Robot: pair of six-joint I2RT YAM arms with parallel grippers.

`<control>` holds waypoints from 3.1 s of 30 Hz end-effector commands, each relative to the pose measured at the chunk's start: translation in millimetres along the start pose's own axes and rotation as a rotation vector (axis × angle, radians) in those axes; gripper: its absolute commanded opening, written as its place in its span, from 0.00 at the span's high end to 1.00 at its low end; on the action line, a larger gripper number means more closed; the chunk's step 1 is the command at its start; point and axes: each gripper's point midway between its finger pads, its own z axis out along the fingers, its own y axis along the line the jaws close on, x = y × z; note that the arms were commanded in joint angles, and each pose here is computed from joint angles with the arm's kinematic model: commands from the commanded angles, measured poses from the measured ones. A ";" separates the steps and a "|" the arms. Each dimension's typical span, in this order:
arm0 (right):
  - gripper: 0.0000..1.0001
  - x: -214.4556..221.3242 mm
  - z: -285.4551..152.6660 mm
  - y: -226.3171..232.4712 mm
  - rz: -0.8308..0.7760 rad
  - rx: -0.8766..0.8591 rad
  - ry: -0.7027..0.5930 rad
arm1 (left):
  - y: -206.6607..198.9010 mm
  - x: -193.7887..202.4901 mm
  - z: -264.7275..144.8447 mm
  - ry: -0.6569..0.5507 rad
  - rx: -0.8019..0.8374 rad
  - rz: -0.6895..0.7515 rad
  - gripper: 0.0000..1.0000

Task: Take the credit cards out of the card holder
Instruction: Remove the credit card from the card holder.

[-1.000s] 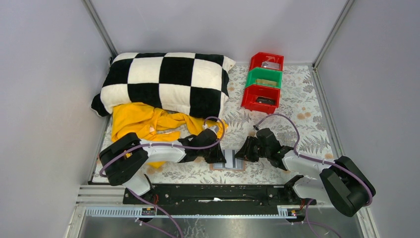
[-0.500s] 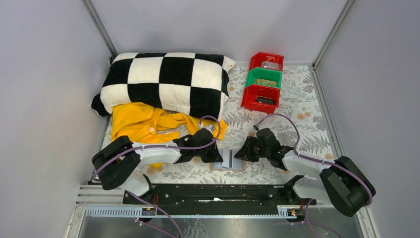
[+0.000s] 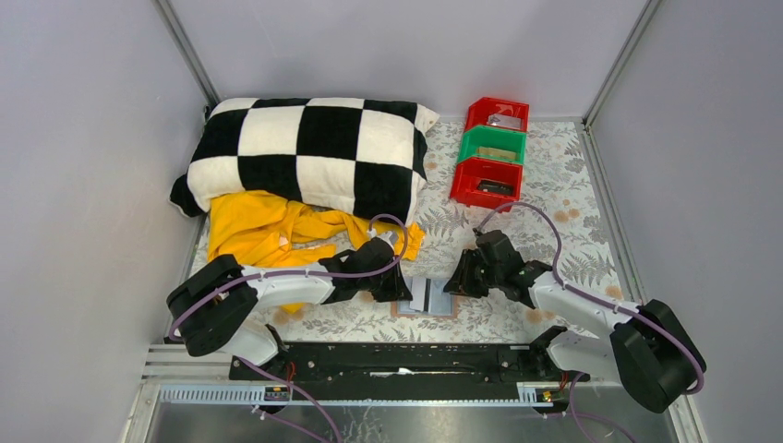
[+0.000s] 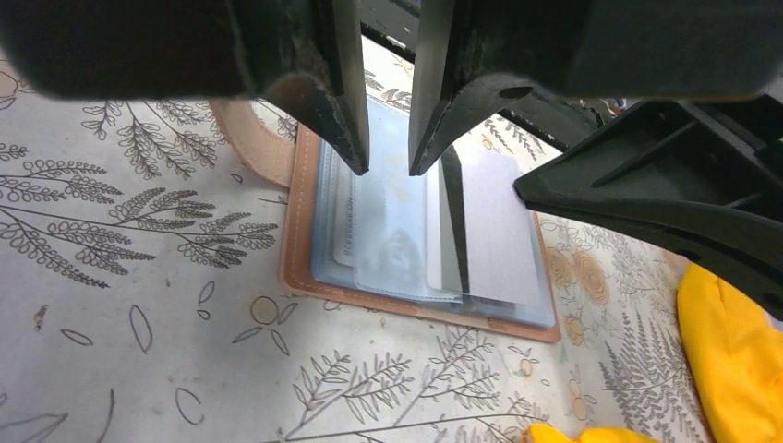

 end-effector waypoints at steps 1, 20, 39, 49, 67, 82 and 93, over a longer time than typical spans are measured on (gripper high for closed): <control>0.70 -7.6 -8.4 14.6 -0.041 -0.013 -0.007 | -7.1 -8.7 -1.2 -0.029 0.025 0.017 1.00; 0.69 26.0 29.8 17.7 -0.021 -0.052 0.083 | -22.2 -5.2 -2.6 -0.001 0.103 0.040 0.98; 0.68 27.7 24.7 15.9 -0.019 -0.047 0.082 | -28.9 -5.9 2.0 0.020 0.116 0.056 1.00; 0.30 -17.5 -34.9 89.8 -0.044 -0.347 -0.064 | -63.2 -30.9 -80.0 -0.049 0.290 0.187 1.00; 0.43 -32.7 -103.8 174.6 -0.111 -0.783 -0.095 | -109.0 -44.6 -138.2 -0.102 0.553 0.225 1.00; 0.50 -13.0 -101.2 165.3 -0.127 -0.820 -0.027 | -114.0 -54.0 -142.2 -0.142 0.578 0.210 1.00; 0.86 -8.9 -103.7 167.5 -0.121 -0.860 -0.005 | -108.1 -53.7 -136.2 -0.137 0.560 0.191 1.00</control>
